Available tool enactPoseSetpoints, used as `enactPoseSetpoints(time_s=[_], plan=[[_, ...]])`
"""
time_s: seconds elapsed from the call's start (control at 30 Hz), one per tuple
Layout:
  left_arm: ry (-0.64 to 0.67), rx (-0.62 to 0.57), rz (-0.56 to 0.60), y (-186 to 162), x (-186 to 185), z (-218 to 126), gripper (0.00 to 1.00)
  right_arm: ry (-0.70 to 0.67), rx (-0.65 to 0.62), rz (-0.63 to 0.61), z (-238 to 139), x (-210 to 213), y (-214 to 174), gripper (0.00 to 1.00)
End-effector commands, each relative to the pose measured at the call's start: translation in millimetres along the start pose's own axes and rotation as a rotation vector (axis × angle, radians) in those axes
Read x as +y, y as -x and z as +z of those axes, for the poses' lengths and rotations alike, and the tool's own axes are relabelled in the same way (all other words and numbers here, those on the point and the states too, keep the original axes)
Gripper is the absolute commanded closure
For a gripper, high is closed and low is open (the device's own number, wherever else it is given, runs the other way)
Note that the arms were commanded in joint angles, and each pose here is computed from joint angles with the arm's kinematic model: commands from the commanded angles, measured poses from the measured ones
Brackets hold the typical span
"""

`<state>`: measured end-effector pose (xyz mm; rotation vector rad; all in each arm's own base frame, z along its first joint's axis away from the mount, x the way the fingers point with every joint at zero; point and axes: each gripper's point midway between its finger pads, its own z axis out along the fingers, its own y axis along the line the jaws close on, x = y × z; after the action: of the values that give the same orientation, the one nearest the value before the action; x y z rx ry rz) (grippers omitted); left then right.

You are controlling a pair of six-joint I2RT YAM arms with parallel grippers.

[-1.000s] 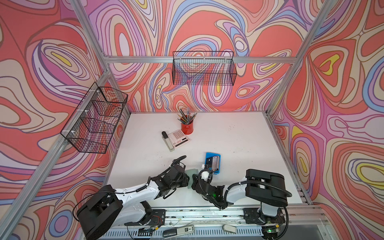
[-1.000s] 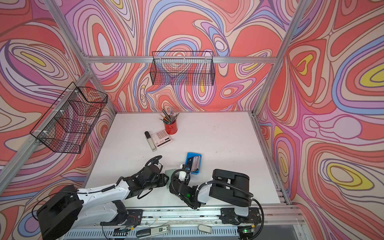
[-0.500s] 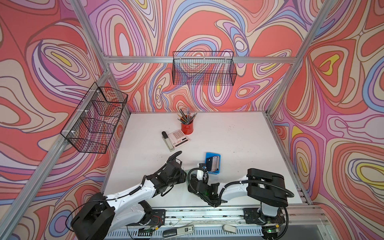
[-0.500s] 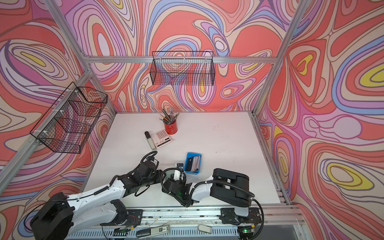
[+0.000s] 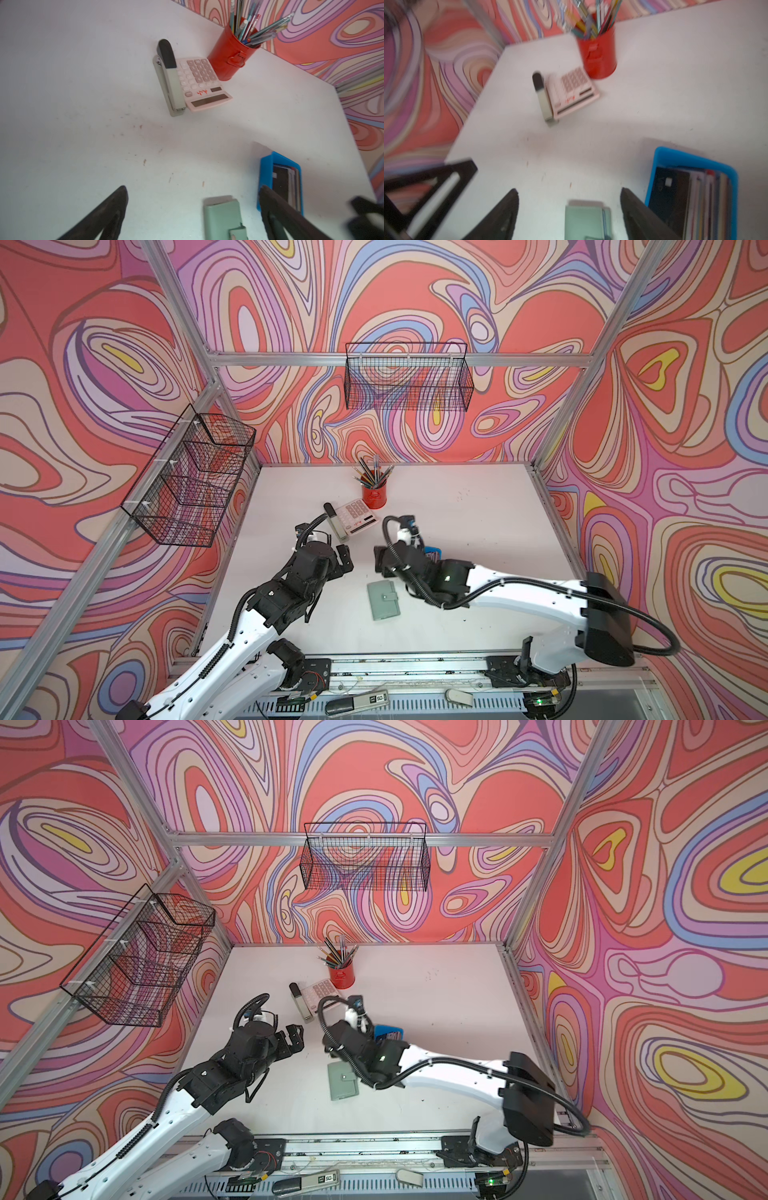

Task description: Put the credit cards into the card holder

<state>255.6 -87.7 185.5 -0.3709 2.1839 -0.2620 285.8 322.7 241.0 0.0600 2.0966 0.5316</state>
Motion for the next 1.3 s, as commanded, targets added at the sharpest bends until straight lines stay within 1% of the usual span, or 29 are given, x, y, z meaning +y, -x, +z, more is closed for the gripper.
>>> enactPoseSetpoints(time_s=[0.0,0.03,0.1,0.13,0.2,0.27,0.33,0.4,0.43,0.47,0.53,0.6,0.7,0.8,0.93,1.0,1.03,1.07,1.1,1.17,1.27], plan=[[0.17,-0.109,0.168,18.4,24.9,5.9,0.02,-0.196,-0.148,0.016,-8.5,-68.9,58.1,0.02],[0.18,-0.15,0.195,26.3,22.8,8.5,0.02,-0.271,-0.212,0.025,-11.4,-95.0,78.1,0.02],[0.207,-0.232,0.254,42.0,18.8,13.8,0.03,-0.358,-0.303,-0.009,-11.3,-134.3,103.2,0.02],[0.248,-0.282,0.269,51.8,20.5,15.7,0.02,-0.428,-0.342,0.0,-13.2,-160.1,110.8,0.02],[0.343,-0.34,0.311,65.2,29.0,21.6,0.0,-0.538,-0.41,-0.004,-21.0,-200.1,119.1,0.02],[0.448,-0.362,0.323,74.3,44.2,29.2,0.0,-0.561,-0.443,-0.089,-20.9,-222.1,120.2,0.02],[0.522,-0.372,0.301,79.2,62.8,38.8,0.0,-0.617,-0.462,-0.155,-22.0,-249.5,112.6,0.02],[0.578,-0.405,0.277,79.6,81.4,43.9,0.0,-0.625,-0.477,-0.172,-18.1,-267.9,104.5,0.02],[0.594,-0.431,0.267,82.0,88.2,45.5,0.0,-0.655,-0.486,-0.189,-17.3,-278.7,97.8,0.02],[0.617,-0.423,0.282,69.7,101.9,51.2,0.0,-0.689,-0.493,-0.193,-17.0,-288.4,90.2,0.02],[0.617,-0.42,0.31,61.4,111.9,59.9,0.0,-0.74,-0.479,-0.206,-11.8,-310.9,70.3,0.02],[0.635,-0.441,0.312,55.5,119.1,63.8,0.0,-0.766,-0.491,-0.216,-10.1,-324.2,59.2,0.02],[0.629,-0.445,0.307,47.9,125.9,74.8,0.0,-0.809,-0.515,-0.264,-9.6,-335.3,51.4,0.02],[0.651,-0.485,0.312,54.4,126.5,75.1,0.0,-0.848,-0.527,-0.307,-5.6,-345.4,49.2,0.02],[0.569,-0.569,0.32,59.5,116.9,79.2,0.0,-0.795,-0.559,-0.344,0.1,-339.9,53.5,0.02],[0.553,-0.611,0.334,61.2,113.5,82.8,0.0,-0.75,-0.584,-0.329,4.9,-342.7,52.5,0.02],[0.508,-0.615,0.319,58.7,114.5,90.3,0.0,-0.73,-0.606,-0.323,4.7,-347.3,53.4,0.02],[0.471,-0.616,0.327,60.8,113.0,98.8,0.0,-0.739,-0.591,-0.303,5.2,-352.2,51.8,0.02],[0.465,-0.581,0.347,61.8,108.9,105.2,0.0,-0.704,-0.559,-0.285,10.1,-355.5,50.5,0.02],[0.415,-0.498,0.386,55.5,100.9,117.8,0.0,-0.661,-0.565,-0.244,8.9,-364.9,53.7,0.04],[0.372,-0.541,0.416,55.7,95.2,117.7,0.0,-0.619,-0.527,-0.246,18.7,-367.9,53.8,0.05]])
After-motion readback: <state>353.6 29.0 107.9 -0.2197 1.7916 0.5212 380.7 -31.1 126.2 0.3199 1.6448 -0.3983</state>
